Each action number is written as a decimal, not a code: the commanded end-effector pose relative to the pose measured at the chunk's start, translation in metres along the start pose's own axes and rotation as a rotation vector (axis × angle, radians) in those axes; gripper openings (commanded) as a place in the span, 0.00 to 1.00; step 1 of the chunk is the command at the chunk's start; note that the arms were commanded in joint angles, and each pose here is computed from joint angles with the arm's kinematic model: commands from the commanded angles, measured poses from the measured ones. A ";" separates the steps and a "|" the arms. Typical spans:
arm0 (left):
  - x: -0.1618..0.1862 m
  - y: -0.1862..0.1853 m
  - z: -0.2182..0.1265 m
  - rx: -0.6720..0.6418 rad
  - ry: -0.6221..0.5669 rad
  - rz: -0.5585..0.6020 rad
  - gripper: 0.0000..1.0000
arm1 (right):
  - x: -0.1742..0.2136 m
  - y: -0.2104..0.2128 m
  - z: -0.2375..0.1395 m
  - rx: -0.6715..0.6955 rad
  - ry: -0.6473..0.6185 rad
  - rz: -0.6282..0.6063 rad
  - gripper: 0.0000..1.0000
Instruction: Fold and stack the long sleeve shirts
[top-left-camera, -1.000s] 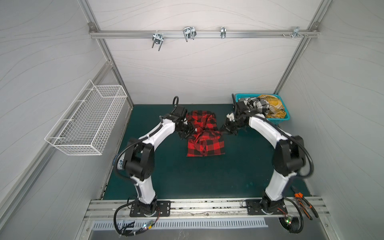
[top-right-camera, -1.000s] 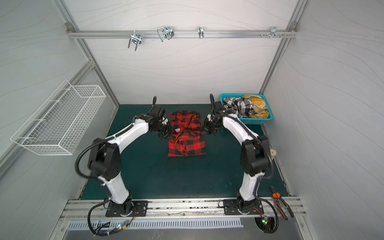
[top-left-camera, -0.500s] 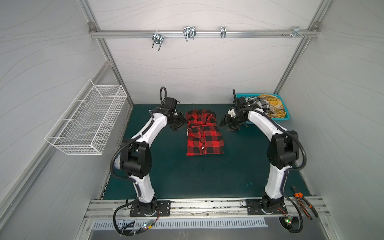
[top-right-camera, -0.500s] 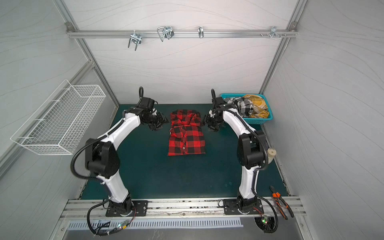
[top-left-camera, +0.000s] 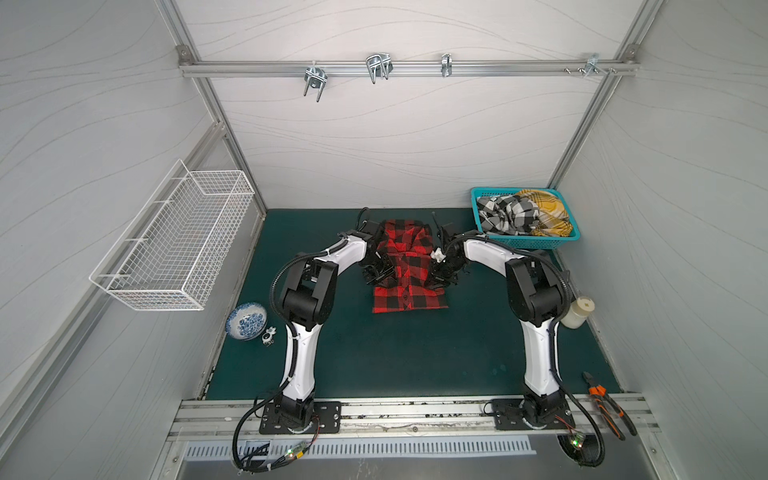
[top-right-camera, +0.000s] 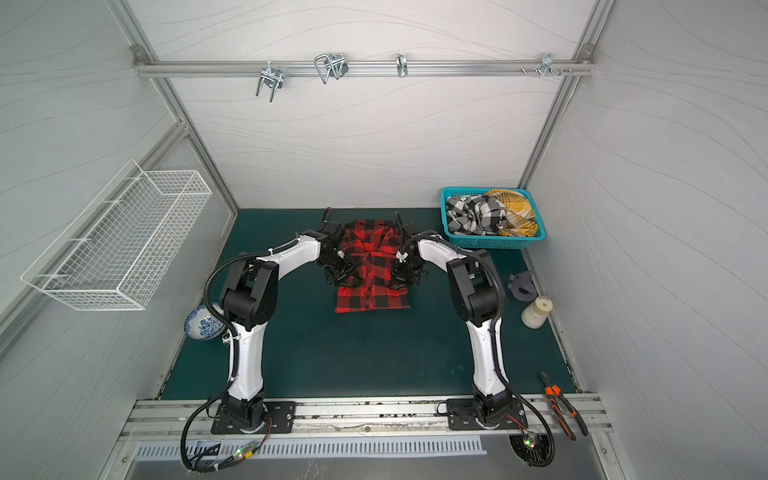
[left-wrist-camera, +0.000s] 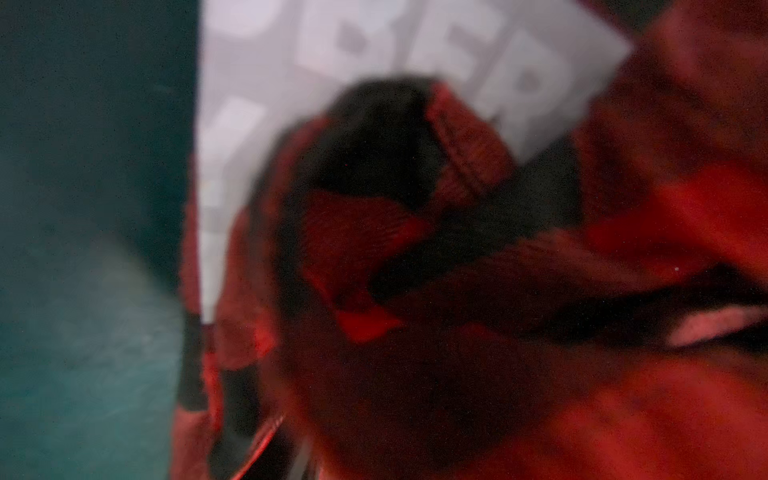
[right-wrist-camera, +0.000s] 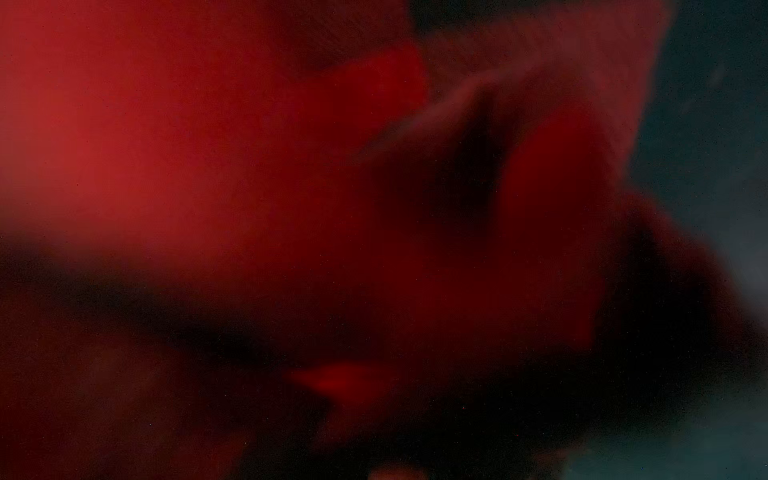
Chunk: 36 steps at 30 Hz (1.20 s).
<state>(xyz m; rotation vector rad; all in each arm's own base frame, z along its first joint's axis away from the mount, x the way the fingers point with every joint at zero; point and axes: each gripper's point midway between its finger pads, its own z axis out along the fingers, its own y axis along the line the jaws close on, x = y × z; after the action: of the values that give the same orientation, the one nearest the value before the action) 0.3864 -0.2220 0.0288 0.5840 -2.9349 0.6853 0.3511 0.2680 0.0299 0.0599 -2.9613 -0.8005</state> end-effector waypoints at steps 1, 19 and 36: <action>0.034 0.032 0.008 -0.071 0.038 -0.010 0.43 | 0.037 -0.001 0.007 -0.012 0.052 0.011 0.20; 0.071 0.018 -0.050 0.056 -0.037 0.064 0.39 | 0.115 0.022 -0.032 0.038 -0.027 -0.065 0.19; 0.030 0.039 -0.039 0.014 -0.028 -0.027 0.37 | 0.055 0.013 -0.028 0.079 -0.018 -0.028 0.18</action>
<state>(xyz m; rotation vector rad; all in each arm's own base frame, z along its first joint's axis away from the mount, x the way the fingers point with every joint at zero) 0.3378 -0.1851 0.0265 0.6551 -2.8843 0.6879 0.3025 0.2713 0.0361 0.0586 -2.9791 -0.7319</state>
